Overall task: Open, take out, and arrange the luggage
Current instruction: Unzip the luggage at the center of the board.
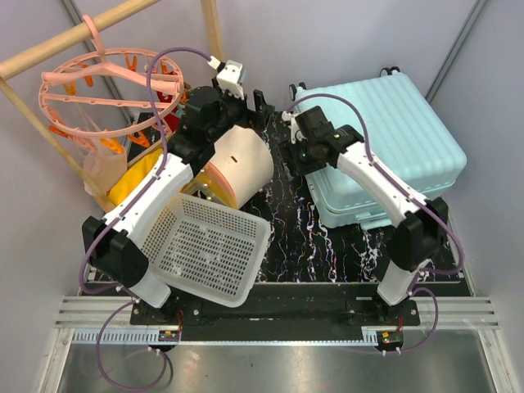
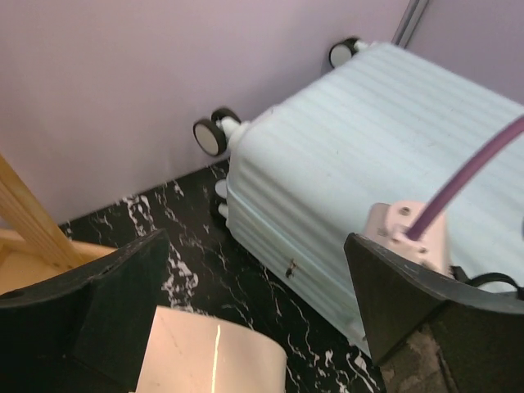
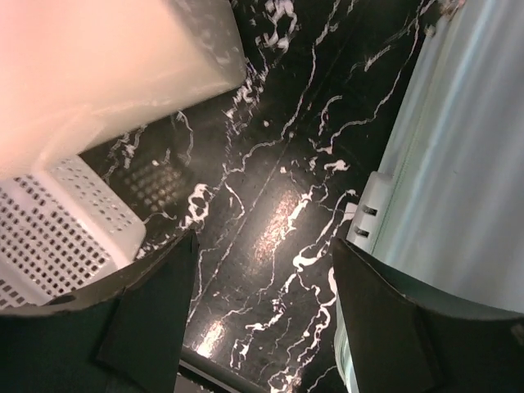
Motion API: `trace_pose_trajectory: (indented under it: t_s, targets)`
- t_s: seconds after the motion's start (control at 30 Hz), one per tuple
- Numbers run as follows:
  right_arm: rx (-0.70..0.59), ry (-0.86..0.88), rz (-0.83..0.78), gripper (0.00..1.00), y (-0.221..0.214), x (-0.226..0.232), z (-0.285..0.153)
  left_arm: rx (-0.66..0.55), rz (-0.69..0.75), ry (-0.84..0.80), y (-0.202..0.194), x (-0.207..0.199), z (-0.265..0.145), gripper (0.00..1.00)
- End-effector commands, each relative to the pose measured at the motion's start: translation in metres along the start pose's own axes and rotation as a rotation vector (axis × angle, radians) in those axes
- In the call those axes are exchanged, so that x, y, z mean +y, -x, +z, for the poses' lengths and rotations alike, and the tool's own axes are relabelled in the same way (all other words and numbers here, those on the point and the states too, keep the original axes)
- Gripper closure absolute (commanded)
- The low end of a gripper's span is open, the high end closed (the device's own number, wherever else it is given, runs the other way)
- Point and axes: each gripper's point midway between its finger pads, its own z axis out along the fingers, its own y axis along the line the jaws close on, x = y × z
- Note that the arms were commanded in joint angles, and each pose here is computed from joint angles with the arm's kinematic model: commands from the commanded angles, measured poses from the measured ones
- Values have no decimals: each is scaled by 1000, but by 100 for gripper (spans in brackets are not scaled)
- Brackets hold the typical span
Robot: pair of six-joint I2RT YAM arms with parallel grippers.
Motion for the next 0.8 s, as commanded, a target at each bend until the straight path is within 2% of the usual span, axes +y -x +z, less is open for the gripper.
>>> trace_pose_trajectory:
  t_s: [0.0,0.1,0.2,0.33,0.5,0.77]
  targets:
    - [62,-117,19,25,-7,-17,13,11,-52,6,-11,2,-2,7]
    - [96,-325,109,25,-20,-56,10,14,-61,4,-15,3,-3,6]
    - [121,-415,221,27,-38,-81,-4,13,-65,2,-17,3,-4,6]
    - [119,-481,277,27,-57,-105,-25,35,-70,-12,-27,2,-4,6]
    - [127,-465,271,26,-72,-111,-35,38,-83,-61,-33,-6,-1,6]
    - [85,-386,263,25,-55,-99,-30,100,-73,-200,-60,-32,14,8]
